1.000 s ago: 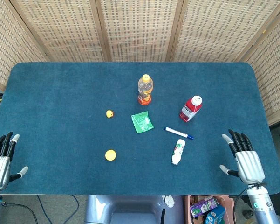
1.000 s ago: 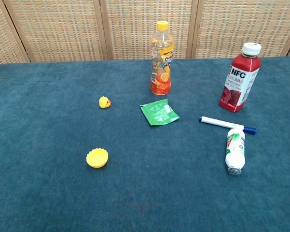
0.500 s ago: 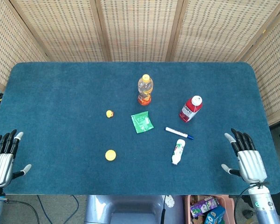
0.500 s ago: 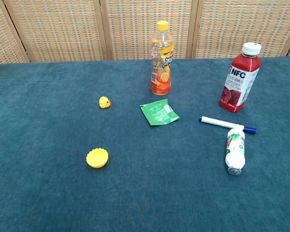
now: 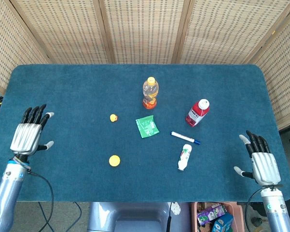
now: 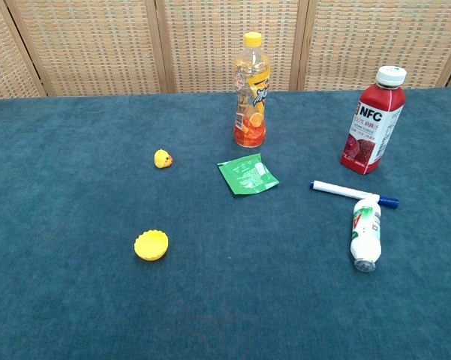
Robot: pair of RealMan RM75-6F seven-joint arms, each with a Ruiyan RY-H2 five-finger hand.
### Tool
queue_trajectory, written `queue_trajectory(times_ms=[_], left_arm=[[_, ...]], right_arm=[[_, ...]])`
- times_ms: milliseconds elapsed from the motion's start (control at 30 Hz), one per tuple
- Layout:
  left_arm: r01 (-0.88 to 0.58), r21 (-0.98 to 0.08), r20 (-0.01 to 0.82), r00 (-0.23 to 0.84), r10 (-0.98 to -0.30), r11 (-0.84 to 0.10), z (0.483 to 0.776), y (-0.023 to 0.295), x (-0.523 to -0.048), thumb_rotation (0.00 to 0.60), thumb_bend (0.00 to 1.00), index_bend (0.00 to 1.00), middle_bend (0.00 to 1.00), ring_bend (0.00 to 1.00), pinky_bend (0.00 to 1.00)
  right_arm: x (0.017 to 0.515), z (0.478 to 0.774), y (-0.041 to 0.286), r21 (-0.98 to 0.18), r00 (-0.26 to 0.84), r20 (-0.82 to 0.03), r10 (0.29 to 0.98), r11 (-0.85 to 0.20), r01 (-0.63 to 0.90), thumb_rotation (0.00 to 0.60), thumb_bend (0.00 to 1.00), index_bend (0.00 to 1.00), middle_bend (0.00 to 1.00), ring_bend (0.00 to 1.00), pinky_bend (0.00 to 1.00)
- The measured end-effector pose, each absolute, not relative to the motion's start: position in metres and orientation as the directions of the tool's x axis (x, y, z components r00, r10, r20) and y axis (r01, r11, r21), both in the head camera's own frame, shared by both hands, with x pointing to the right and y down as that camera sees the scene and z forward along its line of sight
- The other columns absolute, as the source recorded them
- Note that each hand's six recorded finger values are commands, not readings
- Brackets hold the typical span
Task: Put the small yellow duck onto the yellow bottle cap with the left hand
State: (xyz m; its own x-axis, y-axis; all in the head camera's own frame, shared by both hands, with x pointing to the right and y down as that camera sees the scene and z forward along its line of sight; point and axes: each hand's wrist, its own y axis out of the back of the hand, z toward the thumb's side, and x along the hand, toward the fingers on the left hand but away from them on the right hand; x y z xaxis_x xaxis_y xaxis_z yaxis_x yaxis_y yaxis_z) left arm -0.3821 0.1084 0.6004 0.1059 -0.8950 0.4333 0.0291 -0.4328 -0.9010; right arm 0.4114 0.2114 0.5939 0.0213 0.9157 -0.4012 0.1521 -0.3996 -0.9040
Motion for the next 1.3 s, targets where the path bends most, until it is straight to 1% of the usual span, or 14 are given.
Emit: queue_trajectory(times_ms=[233, 367, 500, 667, 867, 1067, 1300], left_arm=[[0.104, -0.887, 0.46, 0.118, -0.88, -0.449, 0.626, 0.058, -0.355, 0.6, 0.2, 0.3, 0.0, 0.0, 0.0], [0.134, -0.871, 0.488, 0.122, -0.865, -0.472, 0.645, 0.037, -0.34, 0.6, 0.2, 0.3, 0.0, 0.0, 0.0], [0.16, -0.851, 0.52, 0.122, -0.845, -0.5, 0.663, 0.023, -0.324, 0.6, 0.21, 0.31, 0.0, 0.0, 0.0], [0.179, -0.82, 0.568, 0.141, -0.811, -0.543, 0.689, 0.016, -0.297, 0.6, 0.21, 0.3, 0.0, 0.0, 0.0], [0.201, -0.796, 0.602, 0.161, -0.782, -0.571, 0.715, 0.012, -0.264, 0.6, 0.21, 0.34, 0.0, 0.0, 0.0], [0.23, -0.781, 0.62, 0.17, -0.766, -0.581, 0.731, 0.011, -0.241, 0.6, 0.22, 0.35, 0.0, 0.0, 0.0], [0.245, -0.774, 0.628, 0.18, -0.757, -0.584, 0.74, 0.009, -0.222, 0.6, 0.22, 0.36, 0.0, 0.0, 0.0]], right_arm=[[0.42, 0.599, 0.208, -0.903, -0.009, -0.408, 0.913, -0.402, 0.153, 0.6, 0.0, 0.0, 0.0, 0.0, 0.0], [0.426, 0.605, 0.208, -0.899, -0.033, -0.422, 0.906, -0.413, 0.148, 0.6, 0.0, 0.0, 0.0, 0.0, 0.0], [0.432, 0.609, 0.206, -0.896, -0.05, -0.43, 0.901, -0.419, 0.147, 0.6, 0.0, 0.0, 0.0, 0.0, 0.0], [0.44, 0.614, 0.205, -0.889, -0.077, -0.444, 0.893, -0.428, 0.161, 0.6, 0.0, 0.0, 0.0, 0.0, 0.0], [0.446, 0.616, 0.203, -0.885, -0.09, -0.449, 0.889, -0.429, 0.181, 0.6, 0.0, 0.0, 0.0, 0.0, 0.0], [0.447, 0.615, 0.202, -0.884, -0.085, -0.447, 0.89, -0.425, 0.197, 0.6, 0.0, 0.0, 0.0, 0.0, 0.0], [0.448, 0.614, 0.201, -0.881, -0.081, -0.448, 0.89, -0.424, 0.211, 0.6, 0.0, 0.0, 0.0, 0.0, 0.0]])
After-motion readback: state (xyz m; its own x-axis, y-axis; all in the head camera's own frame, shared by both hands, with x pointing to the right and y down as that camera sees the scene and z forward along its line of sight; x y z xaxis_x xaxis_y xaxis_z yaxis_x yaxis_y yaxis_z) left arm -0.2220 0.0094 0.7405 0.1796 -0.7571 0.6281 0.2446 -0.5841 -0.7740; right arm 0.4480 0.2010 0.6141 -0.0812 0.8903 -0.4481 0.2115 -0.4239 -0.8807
